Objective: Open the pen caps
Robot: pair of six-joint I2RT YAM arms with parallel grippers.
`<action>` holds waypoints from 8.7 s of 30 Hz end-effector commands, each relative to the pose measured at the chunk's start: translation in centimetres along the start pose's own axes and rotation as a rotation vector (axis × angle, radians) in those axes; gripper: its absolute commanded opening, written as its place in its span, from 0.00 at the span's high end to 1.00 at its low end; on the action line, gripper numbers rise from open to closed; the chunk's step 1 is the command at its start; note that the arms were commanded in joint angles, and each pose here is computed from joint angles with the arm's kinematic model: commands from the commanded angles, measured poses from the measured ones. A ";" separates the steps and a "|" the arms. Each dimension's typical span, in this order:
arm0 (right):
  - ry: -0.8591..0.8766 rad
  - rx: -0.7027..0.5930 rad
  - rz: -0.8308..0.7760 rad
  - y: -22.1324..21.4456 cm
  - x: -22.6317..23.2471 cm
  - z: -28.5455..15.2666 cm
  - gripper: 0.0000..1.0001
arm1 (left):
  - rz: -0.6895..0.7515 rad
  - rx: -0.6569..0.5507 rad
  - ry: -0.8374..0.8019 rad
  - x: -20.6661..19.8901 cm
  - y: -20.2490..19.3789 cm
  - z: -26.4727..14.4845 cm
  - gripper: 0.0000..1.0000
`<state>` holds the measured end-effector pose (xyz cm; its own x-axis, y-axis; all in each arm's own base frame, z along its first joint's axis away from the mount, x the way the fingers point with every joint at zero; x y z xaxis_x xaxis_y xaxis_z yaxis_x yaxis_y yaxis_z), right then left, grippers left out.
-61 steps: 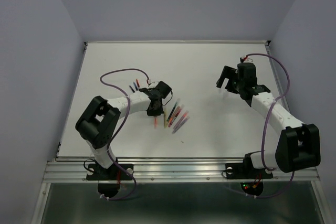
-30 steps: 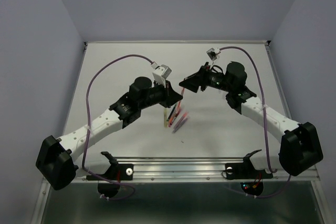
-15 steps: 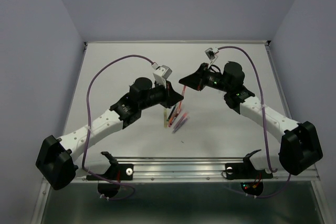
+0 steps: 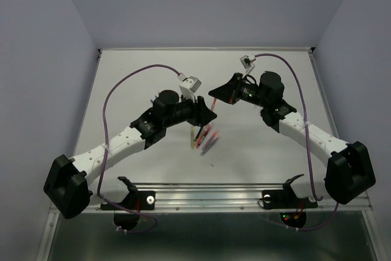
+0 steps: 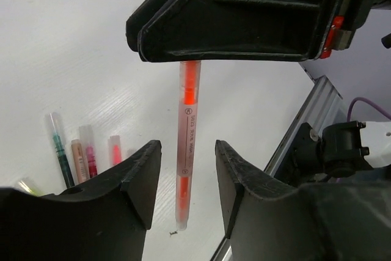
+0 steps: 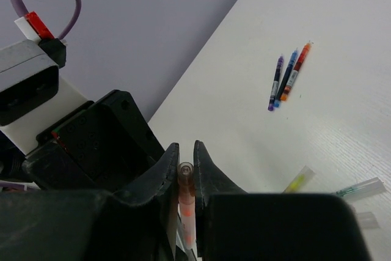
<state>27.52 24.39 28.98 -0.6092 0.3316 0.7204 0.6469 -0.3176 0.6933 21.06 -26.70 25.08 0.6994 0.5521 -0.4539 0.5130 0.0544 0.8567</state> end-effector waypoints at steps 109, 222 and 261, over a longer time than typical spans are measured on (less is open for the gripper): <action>-1.048 -0.090 -0.124 2.4 -14.0 -10.3 0.00 | -0.608 0.138 1.086 22.4 -4.3 -6.8 0.06; 0.037 0.009 -0.091 -0.2 -0.4 -1.4 0.18 | 0.069 -0.079 0.018 -0.8 1.4 0.0 1.00; -0.211 -0.284 -0.050 3.3 -0.4 0.2 0.99 | -0.028 0.008 -0.012 -0.3 -2.5 -0.8 1.00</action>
<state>26.91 24.84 26.04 -0.5248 0.4296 0.7349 0.6538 -0.3494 0.6712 21.34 -26.73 24.25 0.6693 0.6052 -0.4310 0.4840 0.0849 0.8709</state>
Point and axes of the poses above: each gripper's point midway between its finger pads, its own z axis out along the fingers, its own x axis along the line the jaws close on, y = z × x, the point moved 6 cm from there along -z, back along the fingers, and after that the axes turned 3 degrees about z, right-handed, at the moved point
